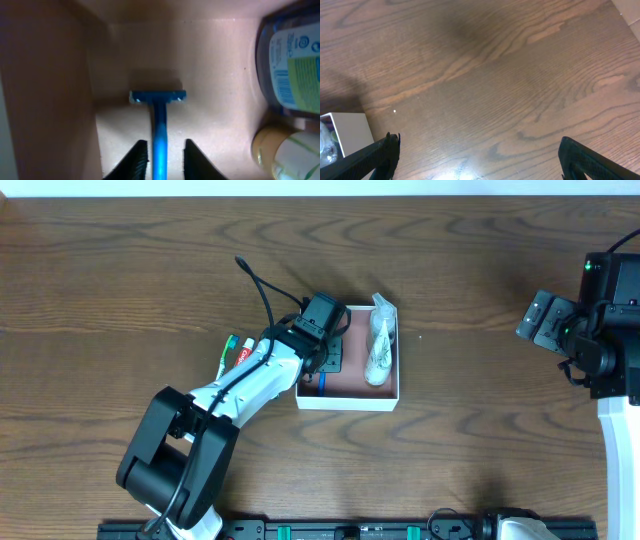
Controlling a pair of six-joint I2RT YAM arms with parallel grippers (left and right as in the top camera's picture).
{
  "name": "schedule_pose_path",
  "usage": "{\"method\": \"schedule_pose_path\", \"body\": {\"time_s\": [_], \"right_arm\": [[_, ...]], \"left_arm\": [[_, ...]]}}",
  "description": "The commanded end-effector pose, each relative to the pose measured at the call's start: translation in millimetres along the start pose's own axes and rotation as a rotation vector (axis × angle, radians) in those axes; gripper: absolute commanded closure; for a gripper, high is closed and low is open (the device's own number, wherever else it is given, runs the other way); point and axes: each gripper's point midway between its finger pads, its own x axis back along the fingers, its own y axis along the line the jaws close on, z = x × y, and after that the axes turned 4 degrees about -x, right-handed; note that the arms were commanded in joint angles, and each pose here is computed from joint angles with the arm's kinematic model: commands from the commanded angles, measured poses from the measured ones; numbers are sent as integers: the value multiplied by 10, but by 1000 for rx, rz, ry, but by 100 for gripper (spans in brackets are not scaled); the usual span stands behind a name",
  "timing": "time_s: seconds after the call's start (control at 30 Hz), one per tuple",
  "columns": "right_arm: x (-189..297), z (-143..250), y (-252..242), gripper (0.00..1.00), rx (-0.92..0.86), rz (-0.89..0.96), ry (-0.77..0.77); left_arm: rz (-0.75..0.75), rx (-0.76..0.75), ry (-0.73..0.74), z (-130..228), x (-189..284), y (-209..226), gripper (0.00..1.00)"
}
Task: Pack container
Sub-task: 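Carry the razor into the box and release it, then move the left gripper to the green toothbrush and grasp it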
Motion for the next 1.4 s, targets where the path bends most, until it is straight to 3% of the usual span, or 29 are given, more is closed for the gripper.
{"method": "schedule_pose_path", "body": {"time_s": [0.0, 0.07, 0.23, 0.43, 0.5, 0.7, 0.87, 1.07, 1.37], "right_arm": [[-5, -6, -35, 1, 3, 13, 0], [-7, -6, -34, 1, 3, 12, 0], [-5, -6, -34, 1, 3, 12, 0], [-5, -6, -34, 1, 3, 12, 0], [-5, -6, -34, 1, 3, 12, 0], [-5, -6, -34, 1, 3, 12, 0], [-5, -6, -34, 1, 3, 12, 0], [-7, -6, -35, 1, 3, 13, 0], [-7, -6, -34, 1, 3, 13, 0]], "left_arm": [[-22, 7, -15, -90, 14, 30, 64], [-20, 6, -19, -136, 52, 10, 58], [-20, 6, -16, -282, 250, -51, 55], [-18, -19, -44, -505, 786, -118, 54], [-43, -39, -58, -534, 961, -42, 50], [-282, 49, -1, -371, 1288, 780, 40], [-362, 123, 134, -95, 1252, 1483, 34], [-170, 155, 215, 227, 969, 1847, 29], [-194, 174, 177, 458, 656, 2248, 35]]}}
